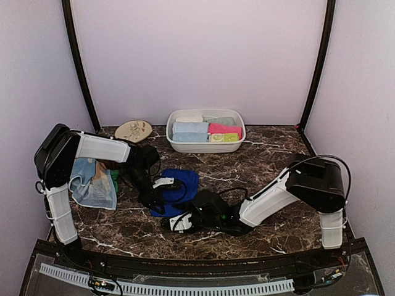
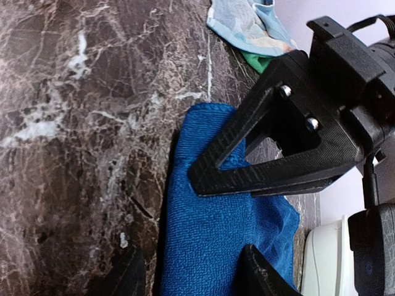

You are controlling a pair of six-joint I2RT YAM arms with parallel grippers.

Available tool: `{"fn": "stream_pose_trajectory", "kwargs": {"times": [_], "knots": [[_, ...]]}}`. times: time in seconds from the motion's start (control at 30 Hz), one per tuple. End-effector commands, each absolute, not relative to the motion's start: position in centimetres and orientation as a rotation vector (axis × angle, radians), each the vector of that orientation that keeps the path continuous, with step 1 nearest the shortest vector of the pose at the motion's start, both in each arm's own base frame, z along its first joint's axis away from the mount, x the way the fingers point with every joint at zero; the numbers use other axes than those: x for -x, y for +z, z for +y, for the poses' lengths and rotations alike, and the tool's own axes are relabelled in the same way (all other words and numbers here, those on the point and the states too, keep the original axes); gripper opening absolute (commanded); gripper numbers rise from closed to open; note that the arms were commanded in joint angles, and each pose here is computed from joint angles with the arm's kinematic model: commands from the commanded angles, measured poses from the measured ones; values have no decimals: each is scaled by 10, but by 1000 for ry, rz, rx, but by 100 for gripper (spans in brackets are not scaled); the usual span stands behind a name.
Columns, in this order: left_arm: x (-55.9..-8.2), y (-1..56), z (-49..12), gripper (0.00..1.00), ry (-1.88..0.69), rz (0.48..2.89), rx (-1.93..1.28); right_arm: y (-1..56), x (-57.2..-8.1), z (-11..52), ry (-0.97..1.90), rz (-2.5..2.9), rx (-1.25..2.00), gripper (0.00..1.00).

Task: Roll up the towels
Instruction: Roll the towel at the center of the board.

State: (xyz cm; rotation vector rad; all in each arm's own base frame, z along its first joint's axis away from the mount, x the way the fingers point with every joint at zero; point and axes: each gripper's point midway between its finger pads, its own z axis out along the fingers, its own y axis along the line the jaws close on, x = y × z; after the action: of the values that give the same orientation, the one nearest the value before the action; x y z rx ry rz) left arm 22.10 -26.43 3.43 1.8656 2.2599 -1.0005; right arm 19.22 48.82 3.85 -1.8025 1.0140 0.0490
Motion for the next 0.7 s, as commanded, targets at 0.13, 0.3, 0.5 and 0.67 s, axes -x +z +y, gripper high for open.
{"fn": "stream_pose_trajectory", "kwargs": {"times": [0.13, 0.3, 0.5, 0.67], "knots": [[-220, 37, -252, 27, -997, 2266, -1877, 36, -216, 490, 129, 1164, 1708, 25], [-238, 50, -243, 44, -928, 2193, -1768, 35, -207, 488, 264, 1296, 1724, 2], [-249, 78, -227, 53, -815, 2062, -1656, 41, -201, 478, 489, 1551, 1648, 0], [-241, 85, -214, 54, -713, 1969, -1667, 50, -195, 476, 772, 1770, 1559, 0]]}}
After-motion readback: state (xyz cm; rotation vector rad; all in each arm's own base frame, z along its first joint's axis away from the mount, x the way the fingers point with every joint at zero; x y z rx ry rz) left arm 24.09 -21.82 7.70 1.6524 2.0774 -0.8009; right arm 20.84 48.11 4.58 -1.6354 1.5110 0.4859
